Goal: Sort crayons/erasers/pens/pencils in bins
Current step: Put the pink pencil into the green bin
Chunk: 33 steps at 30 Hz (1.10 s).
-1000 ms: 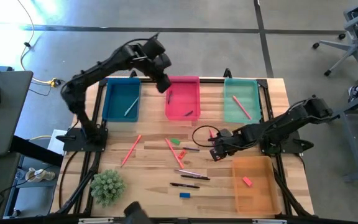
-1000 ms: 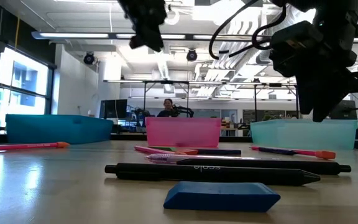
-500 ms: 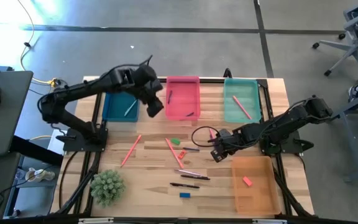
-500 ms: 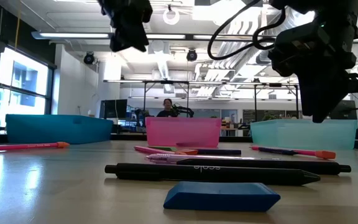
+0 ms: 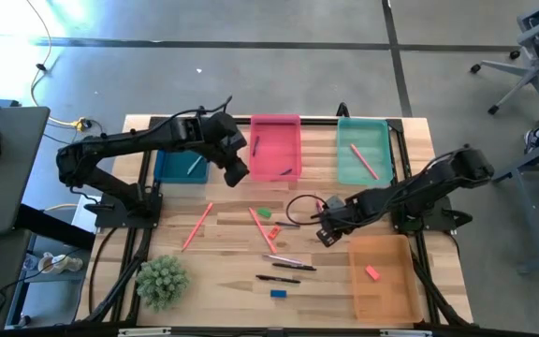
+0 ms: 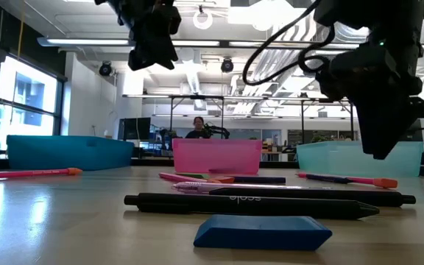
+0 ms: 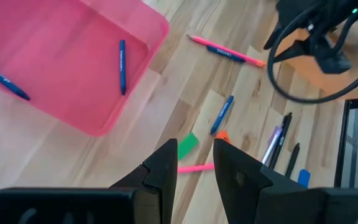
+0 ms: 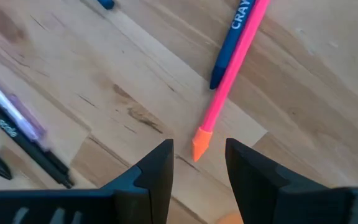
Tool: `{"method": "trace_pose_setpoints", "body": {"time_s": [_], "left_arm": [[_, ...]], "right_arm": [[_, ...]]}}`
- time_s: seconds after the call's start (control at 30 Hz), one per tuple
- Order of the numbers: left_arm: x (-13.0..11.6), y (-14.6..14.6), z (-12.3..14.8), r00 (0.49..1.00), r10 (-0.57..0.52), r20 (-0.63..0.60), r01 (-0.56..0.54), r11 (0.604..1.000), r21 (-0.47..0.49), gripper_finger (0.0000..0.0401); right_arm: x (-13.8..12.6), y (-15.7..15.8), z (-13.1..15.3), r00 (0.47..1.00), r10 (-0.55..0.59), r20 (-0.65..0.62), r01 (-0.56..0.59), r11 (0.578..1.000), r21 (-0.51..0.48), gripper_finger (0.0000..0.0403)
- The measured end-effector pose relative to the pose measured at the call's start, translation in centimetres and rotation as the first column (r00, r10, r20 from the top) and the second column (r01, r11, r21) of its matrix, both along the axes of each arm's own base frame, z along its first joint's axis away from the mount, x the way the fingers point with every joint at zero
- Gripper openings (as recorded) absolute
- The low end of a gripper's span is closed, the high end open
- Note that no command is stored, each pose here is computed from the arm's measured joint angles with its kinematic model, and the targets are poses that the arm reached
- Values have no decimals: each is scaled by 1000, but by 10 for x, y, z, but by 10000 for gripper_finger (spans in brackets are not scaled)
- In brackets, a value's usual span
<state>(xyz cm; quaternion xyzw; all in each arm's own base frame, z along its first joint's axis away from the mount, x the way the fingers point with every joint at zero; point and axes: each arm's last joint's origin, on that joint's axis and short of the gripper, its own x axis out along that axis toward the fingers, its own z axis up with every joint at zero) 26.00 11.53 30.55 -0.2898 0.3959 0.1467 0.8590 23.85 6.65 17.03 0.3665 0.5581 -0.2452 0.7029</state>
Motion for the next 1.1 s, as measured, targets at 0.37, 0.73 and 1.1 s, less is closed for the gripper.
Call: {"method": "trace_pose_setpoints", "body": {"time_s": [0.37,0.73,1.1], "left_arm": [[1,1,1,1000,12,5,-12,1000,7,91],[0,1,0,1000,12,4,-12,1000,7,91],[0,1,0,1000,-1,3,1,1000,18,91]], "right_arm": [[9,3,-20,997,58,-44,-58,998,-5,138],[12,5,-38,991,36,-131,-35,999,4,133],[8,3,-39,984,-8,-177,6,1000,-8,23]]}}
